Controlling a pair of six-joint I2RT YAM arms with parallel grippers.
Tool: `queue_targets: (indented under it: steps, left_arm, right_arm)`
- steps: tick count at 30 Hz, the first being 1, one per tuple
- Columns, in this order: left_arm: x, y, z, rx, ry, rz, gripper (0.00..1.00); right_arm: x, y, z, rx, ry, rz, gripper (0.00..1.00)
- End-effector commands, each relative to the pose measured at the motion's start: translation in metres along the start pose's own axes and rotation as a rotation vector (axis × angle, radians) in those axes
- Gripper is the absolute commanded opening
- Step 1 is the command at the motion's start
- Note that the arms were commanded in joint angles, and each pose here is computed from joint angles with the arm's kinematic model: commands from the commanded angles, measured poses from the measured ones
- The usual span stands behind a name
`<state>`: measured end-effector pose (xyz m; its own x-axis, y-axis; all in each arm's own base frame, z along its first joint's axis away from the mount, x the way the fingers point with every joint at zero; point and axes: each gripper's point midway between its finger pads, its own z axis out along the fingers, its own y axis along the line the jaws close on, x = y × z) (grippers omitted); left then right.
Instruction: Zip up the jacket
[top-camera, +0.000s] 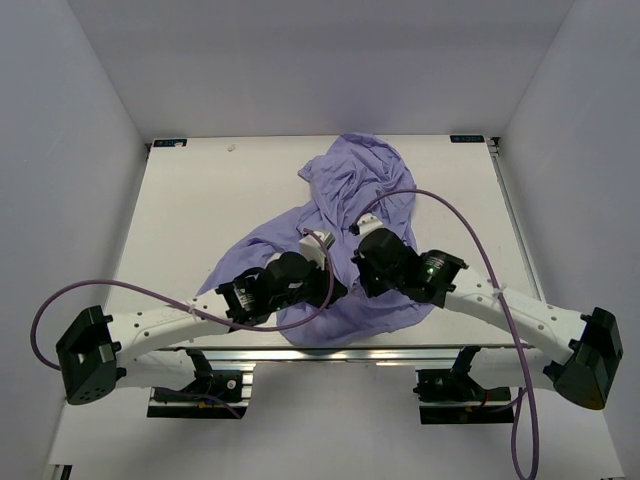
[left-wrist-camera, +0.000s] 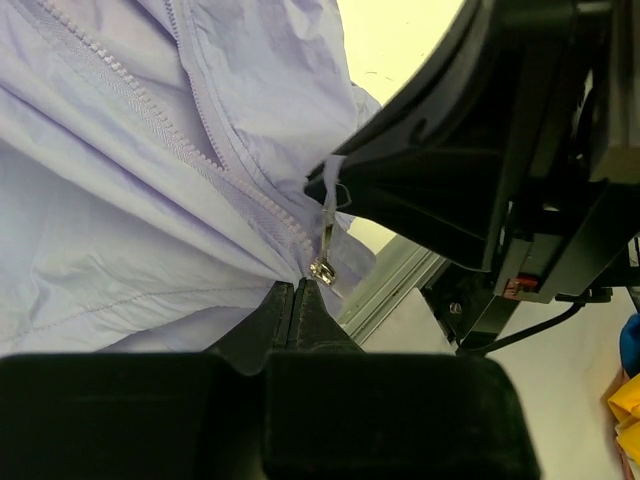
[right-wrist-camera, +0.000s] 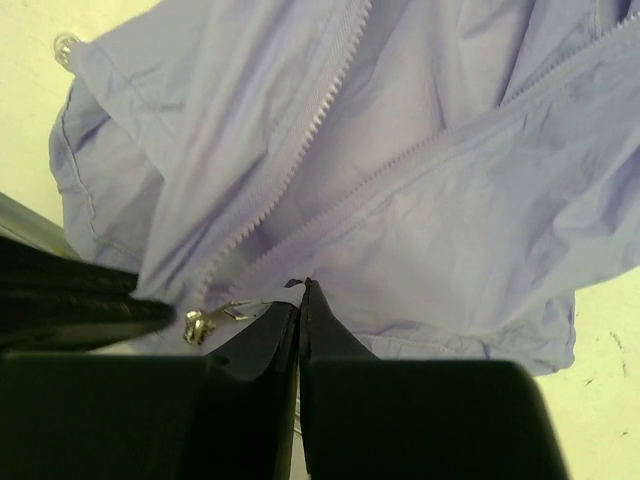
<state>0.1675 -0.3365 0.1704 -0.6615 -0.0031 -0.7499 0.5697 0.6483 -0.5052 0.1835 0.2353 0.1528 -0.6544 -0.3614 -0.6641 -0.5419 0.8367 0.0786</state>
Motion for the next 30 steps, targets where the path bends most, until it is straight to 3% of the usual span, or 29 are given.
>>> queue_targets:
  steps: [1, 3, 7, 9, 10, 11, 12, 17, 23, 30]
  left_arm:
    - [0.001, -0.002, -0.004, -0.011, 0.036, 0.025, 0.0]
    - [-0.004, -0.002, -0.005, -0.029, 0.032, 0.026, 0.0]
    - [-0.012, 0.005, -0.003, -0.088, 0.027, 0.058, 0.28]
    - [-0.017, 0.011, -0.005, -0.128, 0.018, 0.099, 0.5]
    - [-0.026, 0.01, -0.006, -0.137, 0.001, 0.112, 0.65]
    - [-0.03, 0.016, -0.009, -0.174, -0.01, 0.145, 0.88]
    - [-0.035, 0.018, -0.011, -0.188, -0.019, 0.164, 0.98]
    - [-0.059, 0.014, -0.024, -0.187, -0.058, 0.323, 0.98]
    - [-0.047, 0.005, -0.016, -0.094, 0.036, 0.513, 0.98]
    - [-0.057, 0.0, 0.003, -0.084, 0.047, 0.616, 0.9]
  right_arm:
    - [-0.033, 0.0, -0.001, 0.009, -0.073, -0.025, 0.0]
    - [-0.03, 0.005, -0.002, -0.025, -0.059, -0.039, 0.0]
    - [-0.027, 0.008, -0.011, -0.061, -0.054, -0.057, 0.0]
    - [-0.027, 0.014, -0.019, -0.106, -0.056, -0.072, 0.0]
    - [-0.027, 0.015, -0.021, -0.118, -0.054, -0.08, 0.0]
    - [-0.025, 0.017, -0.024, -0.131, -0.048, -0.084, 0.0]
    - [-0.025, 0.017, -0.027, -0.137, -0.049, -0.09, 0.0]
    - [-0.029, 0.011, -0.032, -0.125, -0.045, -0.103, 0.0]
    - [-0.048, 0.005, -0.038, -0.121, -0.066, -0.083, 0.0]
    - [-0.058, 0.003, -0.037, -0.161, -0.061, -0.07, 0.0]
